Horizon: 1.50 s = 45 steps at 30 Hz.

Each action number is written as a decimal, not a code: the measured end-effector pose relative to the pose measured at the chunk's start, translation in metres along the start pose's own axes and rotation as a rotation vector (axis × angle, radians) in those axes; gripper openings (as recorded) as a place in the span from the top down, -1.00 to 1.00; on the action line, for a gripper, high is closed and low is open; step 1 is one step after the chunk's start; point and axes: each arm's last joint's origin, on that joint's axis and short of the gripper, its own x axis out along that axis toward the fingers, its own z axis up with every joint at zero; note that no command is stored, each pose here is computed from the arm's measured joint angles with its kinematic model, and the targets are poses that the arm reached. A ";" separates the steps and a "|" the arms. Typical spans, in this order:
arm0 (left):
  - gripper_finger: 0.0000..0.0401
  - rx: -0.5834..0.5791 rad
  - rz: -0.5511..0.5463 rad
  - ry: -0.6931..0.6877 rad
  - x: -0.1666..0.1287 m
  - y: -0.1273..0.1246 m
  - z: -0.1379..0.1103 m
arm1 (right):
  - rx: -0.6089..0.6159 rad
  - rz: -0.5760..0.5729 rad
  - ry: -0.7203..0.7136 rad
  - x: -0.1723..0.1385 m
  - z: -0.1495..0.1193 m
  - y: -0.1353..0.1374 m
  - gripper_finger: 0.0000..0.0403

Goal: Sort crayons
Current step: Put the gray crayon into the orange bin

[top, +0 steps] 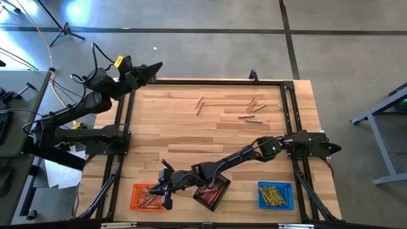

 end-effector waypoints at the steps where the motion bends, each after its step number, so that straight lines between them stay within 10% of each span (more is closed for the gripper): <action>1: 0.58 0.000 -0.001 0.000 0.000 0.000 0.000 | 0.000 -0.006 0.008 0.000 -0.001 -0.001 0.83; 19: 0.58 -0.002 -0.041 0.067 0.000 -0.001 -0.003 | 0.095 0.019 0.341 -0.023 0.022 -0.019 0.78; 36: 0.58 0.157 -0.129 0.174 -0.002 -0.002 -0.006 | 0.035 -0.714 0.993 -0.225 0.122 -0.074 0.78; 45: 0.58 0.346 -0.222 0.183 -0.011 -0.009 0.000 | 0.271 -0.855 0.864 -0.324 0.097 -0.143 0.78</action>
